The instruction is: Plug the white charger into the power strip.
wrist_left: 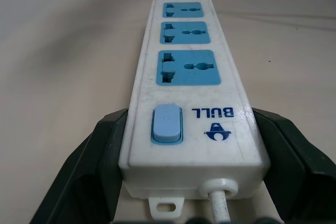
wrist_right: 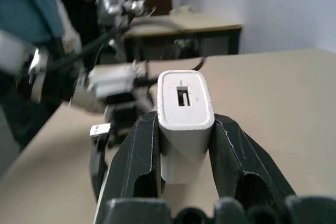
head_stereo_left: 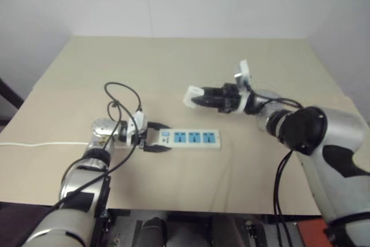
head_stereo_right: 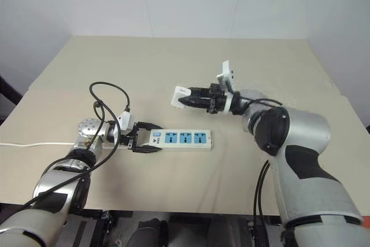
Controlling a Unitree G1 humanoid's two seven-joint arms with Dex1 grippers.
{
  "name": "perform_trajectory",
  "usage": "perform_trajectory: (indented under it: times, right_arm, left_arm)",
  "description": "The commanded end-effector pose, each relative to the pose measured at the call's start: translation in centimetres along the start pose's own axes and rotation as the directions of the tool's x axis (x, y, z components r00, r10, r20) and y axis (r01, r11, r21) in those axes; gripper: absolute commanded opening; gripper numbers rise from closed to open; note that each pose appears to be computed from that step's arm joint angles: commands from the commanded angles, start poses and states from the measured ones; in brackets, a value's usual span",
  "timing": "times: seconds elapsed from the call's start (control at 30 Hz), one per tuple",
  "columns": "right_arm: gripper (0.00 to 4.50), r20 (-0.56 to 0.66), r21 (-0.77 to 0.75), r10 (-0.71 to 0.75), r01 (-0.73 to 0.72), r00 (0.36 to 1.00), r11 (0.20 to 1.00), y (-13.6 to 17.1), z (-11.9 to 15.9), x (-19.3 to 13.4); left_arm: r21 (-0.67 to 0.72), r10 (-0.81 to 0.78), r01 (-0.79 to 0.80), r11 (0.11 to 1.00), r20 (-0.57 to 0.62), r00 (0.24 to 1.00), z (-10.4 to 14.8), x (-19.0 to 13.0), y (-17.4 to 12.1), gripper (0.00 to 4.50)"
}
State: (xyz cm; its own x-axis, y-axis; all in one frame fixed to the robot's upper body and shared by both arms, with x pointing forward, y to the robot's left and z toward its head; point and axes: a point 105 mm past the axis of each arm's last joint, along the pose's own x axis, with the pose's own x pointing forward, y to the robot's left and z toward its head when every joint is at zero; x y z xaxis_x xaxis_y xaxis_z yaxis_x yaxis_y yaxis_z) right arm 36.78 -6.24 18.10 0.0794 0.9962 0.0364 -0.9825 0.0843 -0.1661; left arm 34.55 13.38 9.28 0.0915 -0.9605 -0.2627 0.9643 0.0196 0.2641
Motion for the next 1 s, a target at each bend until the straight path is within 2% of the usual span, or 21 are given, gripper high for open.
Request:
perform_trajectory:
  times: [0.03, 0.3, 0.47, 0.67, 1.0]
  right_arm:
    - [1.10, -0.008, 0.025, -0.004, 0.004, 1.000, 1.000, -0.2, 0.5, 0.8]
    - [1.10, -0.146, 0.111, -0.010, 0.027, 0.989, 0.993, -0.8, 0.3, 2.7]
    - [1.10, -0.192, 0.178, -0.005, 0.040, 0.981, 0.983, -0.9, 0.1, 3.1]
    - [1.10, -0.192, 0.166, 0.007, 0.025, 0.981, 0.986, -0.6, -0.3, 3.1]
    - [1.10, -0.137, 0.049, 0.064, -0.058, 0.989, 0.997, 1.4, -2.5, 1.2]
  left_arm:
    - [0.041, -0.013, 0.014, 0.999, -0.026, 1.000, 0.6, -0.3, 0.4, 3.27]
    - [0.046, -0.025, 0.026, 0.999, -0.028, 0.999, 0.8, 0.0, 0.5, 3.27]
    - [0.047, -0.032, 0.033, 0.998, -0.027, 0.999, 0.9, 0.3, 0.5, 3.27]
    - [0.042, -0.033, 0.034, 0.999, -0.029, 0.999, 0.9, 0.3, 0.6, 3.27]
    - [0.020, -0.040, 0.040, 0.999, -0.032, 0.999, 1.0, 0.5, 0.8, 3.27]
